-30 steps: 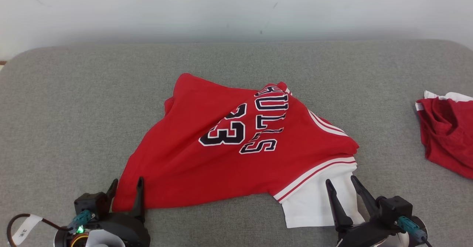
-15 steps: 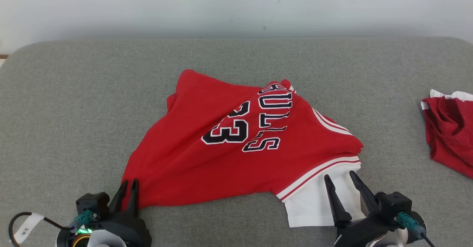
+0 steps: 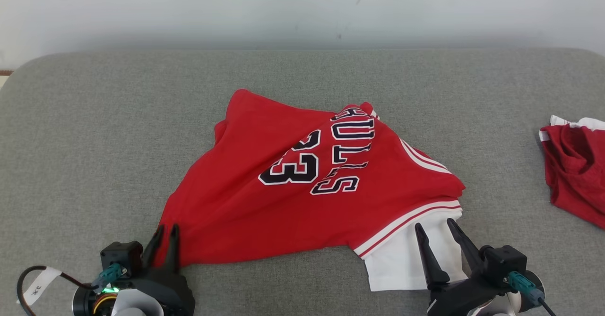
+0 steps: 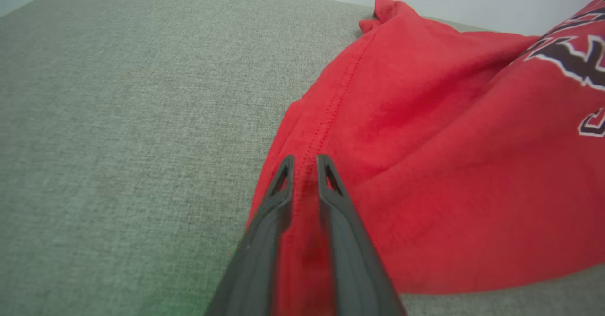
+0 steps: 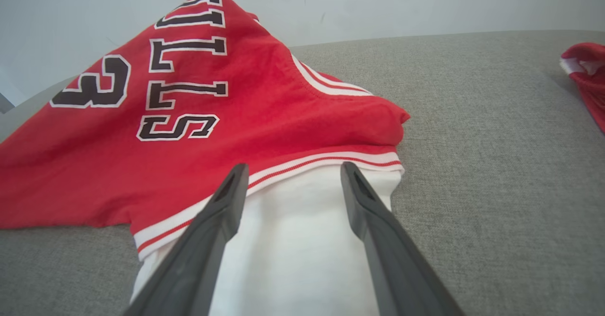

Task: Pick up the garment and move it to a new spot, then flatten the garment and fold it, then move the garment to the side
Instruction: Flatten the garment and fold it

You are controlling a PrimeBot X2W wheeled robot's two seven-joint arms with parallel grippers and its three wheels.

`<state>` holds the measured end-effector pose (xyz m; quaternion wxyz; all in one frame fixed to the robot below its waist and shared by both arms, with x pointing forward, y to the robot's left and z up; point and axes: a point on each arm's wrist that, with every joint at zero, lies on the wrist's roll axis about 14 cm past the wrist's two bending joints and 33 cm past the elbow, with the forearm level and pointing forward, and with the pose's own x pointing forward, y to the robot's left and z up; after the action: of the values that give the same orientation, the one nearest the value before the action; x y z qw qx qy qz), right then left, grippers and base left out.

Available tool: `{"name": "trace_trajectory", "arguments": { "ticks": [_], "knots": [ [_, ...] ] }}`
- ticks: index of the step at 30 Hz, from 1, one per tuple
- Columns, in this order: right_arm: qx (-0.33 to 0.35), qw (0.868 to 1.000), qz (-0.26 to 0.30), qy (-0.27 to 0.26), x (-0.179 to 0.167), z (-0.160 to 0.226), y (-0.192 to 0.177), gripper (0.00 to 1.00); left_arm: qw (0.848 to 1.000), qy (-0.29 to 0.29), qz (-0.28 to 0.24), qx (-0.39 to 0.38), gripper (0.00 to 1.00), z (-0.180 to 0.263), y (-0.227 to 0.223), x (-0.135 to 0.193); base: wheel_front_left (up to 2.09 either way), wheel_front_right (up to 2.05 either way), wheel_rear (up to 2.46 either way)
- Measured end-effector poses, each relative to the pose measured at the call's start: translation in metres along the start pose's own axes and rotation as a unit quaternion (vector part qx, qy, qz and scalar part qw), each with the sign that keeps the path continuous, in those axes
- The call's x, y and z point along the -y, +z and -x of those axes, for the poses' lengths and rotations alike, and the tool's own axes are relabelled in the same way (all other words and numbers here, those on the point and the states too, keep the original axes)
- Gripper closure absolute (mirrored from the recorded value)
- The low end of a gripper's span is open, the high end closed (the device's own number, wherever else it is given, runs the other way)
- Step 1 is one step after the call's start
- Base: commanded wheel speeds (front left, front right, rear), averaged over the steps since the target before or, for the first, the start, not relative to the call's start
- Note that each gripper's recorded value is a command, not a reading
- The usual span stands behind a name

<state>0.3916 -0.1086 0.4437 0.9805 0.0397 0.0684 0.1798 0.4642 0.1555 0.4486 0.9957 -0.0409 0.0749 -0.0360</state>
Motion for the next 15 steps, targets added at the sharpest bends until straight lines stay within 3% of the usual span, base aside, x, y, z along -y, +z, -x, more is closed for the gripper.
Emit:
{"name": "trace_trajectory", "arguments": {
  "ticks": [2,15],
  "knots": [
    [0.001,1.0,0.0,0.001,-0.001,0.0,0.001,0.0,1.0,0.001,-0.002,0.001,0.0,0.001,0.001,-0.001,0.0,0.0,0.0],
    [0.005,1.0,0.003,0.005,-0.005,0.003,0.004,0.0,1.0,-0.001,-0.005,-0.008,0.04,0.013,-0.006,0.001,0.0,0.0,0.0]
  ]
}}
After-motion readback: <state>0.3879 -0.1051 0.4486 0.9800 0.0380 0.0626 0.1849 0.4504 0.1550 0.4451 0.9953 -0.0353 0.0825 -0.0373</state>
